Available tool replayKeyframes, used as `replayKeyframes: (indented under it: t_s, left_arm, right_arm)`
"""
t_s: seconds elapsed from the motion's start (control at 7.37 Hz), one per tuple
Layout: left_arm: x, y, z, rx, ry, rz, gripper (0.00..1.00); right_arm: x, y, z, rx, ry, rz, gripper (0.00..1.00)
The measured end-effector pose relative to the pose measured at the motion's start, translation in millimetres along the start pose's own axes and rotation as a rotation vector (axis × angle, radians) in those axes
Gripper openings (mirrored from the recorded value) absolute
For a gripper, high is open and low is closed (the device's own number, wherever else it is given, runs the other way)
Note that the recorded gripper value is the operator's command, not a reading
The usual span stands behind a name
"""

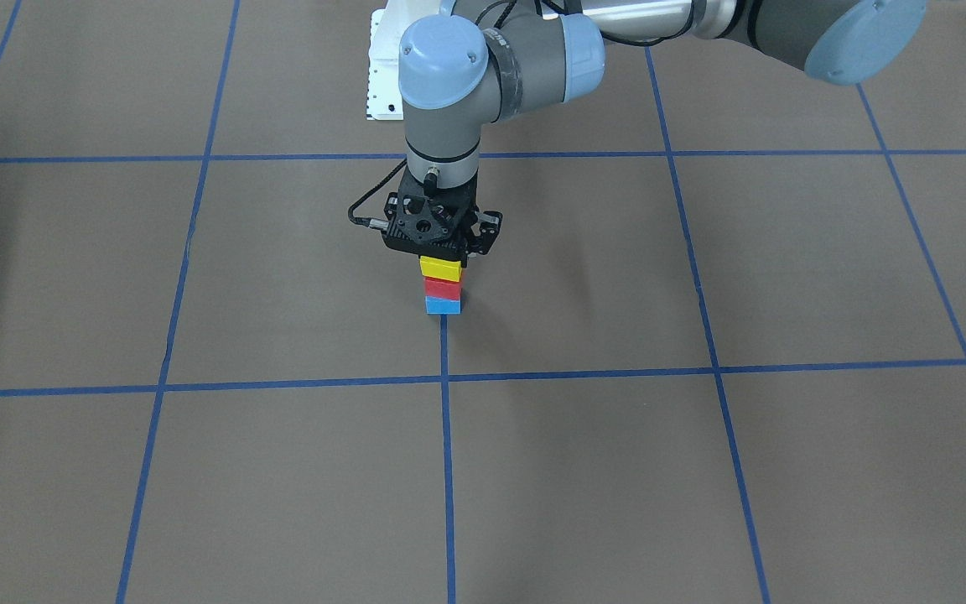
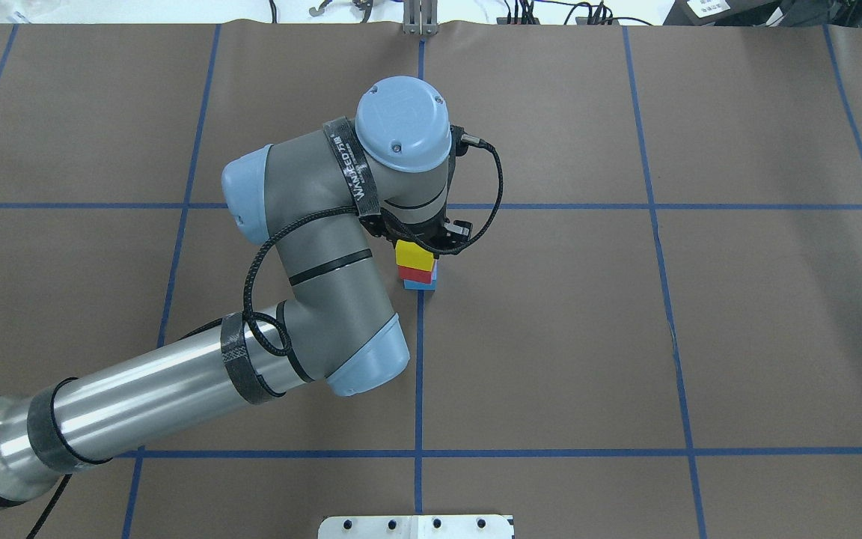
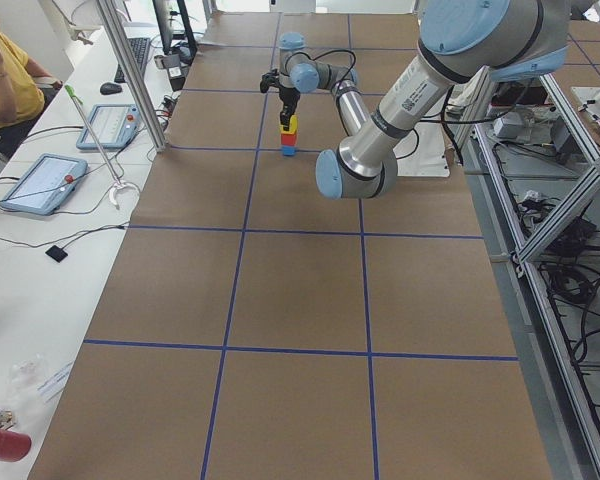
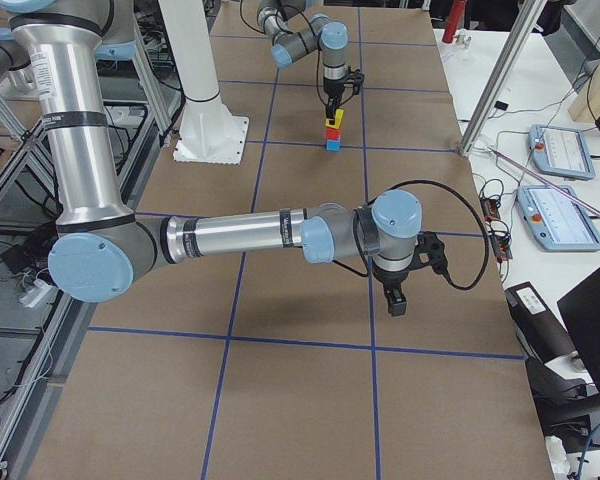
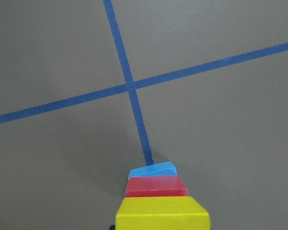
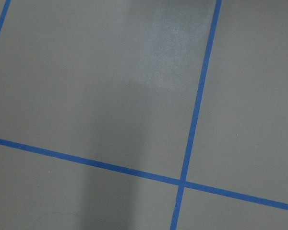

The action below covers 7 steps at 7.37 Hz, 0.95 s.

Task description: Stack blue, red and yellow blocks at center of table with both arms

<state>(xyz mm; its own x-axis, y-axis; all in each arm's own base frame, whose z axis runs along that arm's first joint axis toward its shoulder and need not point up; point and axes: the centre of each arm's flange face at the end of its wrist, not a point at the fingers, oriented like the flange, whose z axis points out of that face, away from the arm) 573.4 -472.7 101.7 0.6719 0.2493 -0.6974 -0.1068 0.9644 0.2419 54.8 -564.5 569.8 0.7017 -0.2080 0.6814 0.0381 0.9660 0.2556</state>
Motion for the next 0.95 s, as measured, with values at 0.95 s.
replayKeyframes:
  t_s: [0.95]
  left_arm:
    - [-69, -20, -87, 0.035, -0.012, -0.002, 1.00]
  right_arm:
    - [1, 1, 0, -0.002, 0.001, 0.002, 1.00]
